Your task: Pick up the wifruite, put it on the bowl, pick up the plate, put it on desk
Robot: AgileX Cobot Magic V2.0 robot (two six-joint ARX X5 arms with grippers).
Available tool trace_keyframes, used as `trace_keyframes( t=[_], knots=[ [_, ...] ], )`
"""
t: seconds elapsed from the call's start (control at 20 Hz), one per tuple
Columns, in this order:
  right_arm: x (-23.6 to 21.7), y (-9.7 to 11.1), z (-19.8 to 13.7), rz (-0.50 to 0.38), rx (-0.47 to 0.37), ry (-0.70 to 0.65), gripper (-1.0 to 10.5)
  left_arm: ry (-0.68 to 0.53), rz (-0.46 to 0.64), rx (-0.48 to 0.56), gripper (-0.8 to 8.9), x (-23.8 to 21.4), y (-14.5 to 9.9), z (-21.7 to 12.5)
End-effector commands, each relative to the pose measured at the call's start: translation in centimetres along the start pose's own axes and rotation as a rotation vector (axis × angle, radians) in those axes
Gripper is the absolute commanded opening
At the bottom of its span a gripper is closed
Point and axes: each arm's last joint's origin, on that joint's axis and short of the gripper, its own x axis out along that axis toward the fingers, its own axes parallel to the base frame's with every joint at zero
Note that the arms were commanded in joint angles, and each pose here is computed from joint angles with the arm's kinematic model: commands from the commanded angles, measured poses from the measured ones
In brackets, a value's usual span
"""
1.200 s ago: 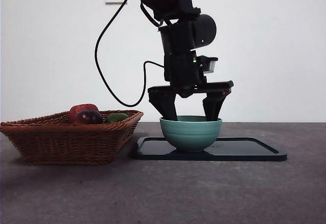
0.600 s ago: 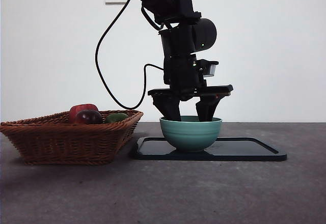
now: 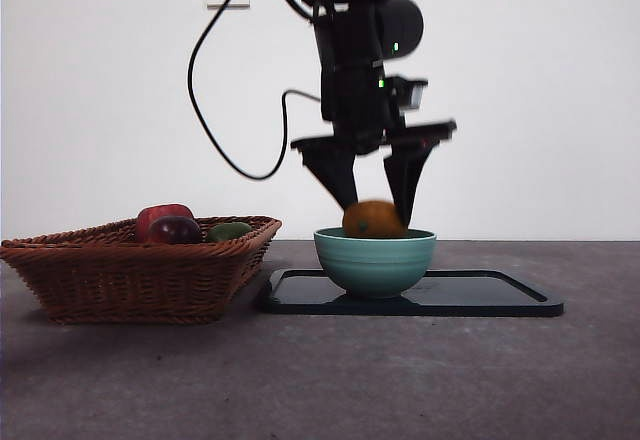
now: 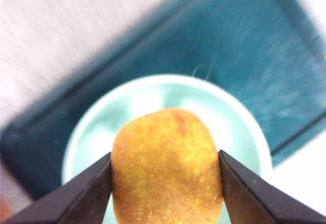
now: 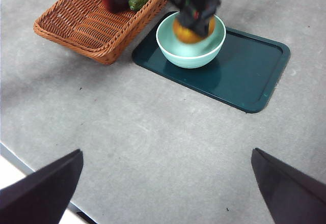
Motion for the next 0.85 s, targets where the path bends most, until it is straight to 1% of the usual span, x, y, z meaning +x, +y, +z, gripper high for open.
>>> trace_keyframes(
  t=[0.05,0.4,0.75,0.85],
  knots=[
    [-0.1,0.1,0.2,0.013,0.014,-0.011,6.3,-0.023,0.001,0.014,2.72,-1.2,-0.1,0.5],
    [-0.1,0.1,0.2,0.013,0.014,-0.012,6.3,0.000,0.004,-0.004,2.72,-6.1,0.4,-0.1],
    [-0.1,0.1,0.2,0.013,0.014,-0.011,6.3,-0.122,-0.005,-0.016,2.73,-13.4,0.7,-1.1],
    [-0.1,0.1,0.2,0.017,0.014,-0.010,6.3,-0.113,-0.002,-0.041,2.81,-14.7,1.0,-1.9]
  ],
)
